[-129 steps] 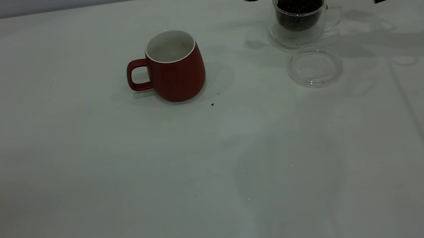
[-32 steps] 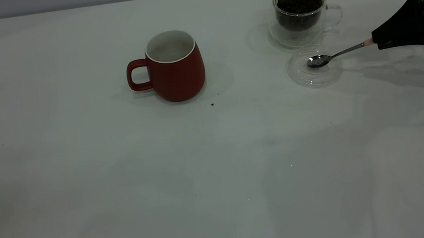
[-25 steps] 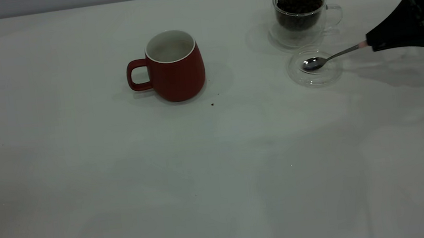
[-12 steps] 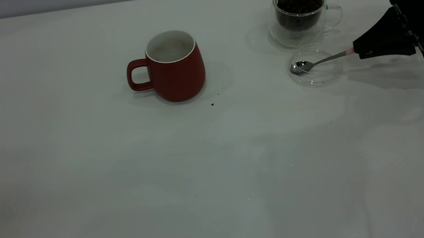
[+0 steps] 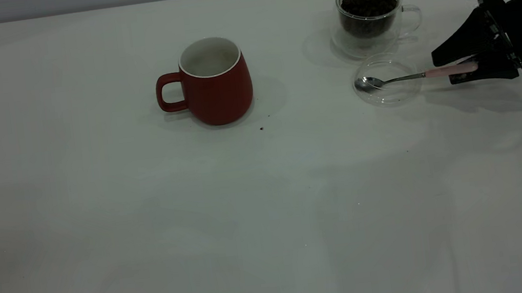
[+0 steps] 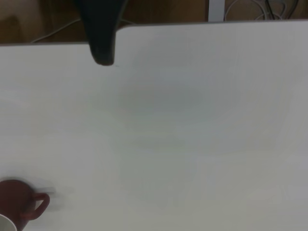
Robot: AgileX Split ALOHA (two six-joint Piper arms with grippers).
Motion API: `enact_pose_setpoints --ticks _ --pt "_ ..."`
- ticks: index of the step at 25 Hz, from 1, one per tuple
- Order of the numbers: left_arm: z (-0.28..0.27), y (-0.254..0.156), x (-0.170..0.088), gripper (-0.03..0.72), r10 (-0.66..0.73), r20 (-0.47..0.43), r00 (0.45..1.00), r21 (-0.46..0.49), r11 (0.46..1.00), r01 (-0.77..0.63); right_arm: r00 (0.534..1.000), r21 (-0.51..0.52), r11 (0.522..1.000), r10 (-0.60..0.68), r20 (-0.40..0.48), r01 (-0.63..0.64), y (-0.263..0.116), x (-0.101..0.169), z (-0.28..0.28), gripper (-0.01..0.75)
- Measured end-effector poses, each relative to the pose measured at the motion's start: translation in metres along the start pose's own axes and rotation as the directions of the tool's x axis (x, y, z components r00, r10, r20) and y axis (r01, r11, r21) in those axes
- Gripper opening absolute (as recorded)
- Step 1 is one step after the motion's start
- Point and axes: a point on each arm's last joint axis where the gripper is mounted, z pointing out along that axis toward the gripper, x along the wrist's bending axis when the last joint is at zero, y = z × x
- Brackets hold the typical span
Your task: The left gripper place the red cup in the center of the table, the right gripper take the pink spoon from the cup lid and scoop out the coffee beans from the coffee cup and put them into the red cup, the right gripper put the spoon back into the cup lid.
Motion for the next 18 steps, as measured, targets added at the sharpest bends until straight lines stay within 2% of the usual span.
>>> enact_pose_setpoints --ticks 5,10,13,16,18 --pt "0.0 0.0 0.0 0.586 0.0 0.0 1.0 0.0 1.0 0.0 0.997 -0.045 0.997 -0.052 0.057 0.055 0.004 -0.005 0.0 0.589" --pt "0.0 0.0 0.0 0.586 0.0 0.0 1.0 0.0 1.0 0.0 0.986 -0.181 0.979 -0.065 0.154 0.093 0.017 -0.013 -0.002 0.587" --pt "0.0 0.0 0.0 0.586 0.0 0.0 1.0 0.0 1.0 0.0 0.986 -0.274 0.959 -0.033 0.165 0.078 0.026 -0.013 -0.005 0.587" --pt "0.0 0.0 0.0 0.586 0.0 0.0 1.0 0.0 1.0 0.0 0.99 -0.318 0.947 -0.006 0.139 0.051 0.033 0.0 -0.013 0.587" --pt "0.0 0.0 0.0 0.586 0.0 0.0 1.0 0.0 1.0 0.0 0.999 -0.313 0.949 -0.031 0.042 0.042 0.035 0.028 -0.021 0.587"
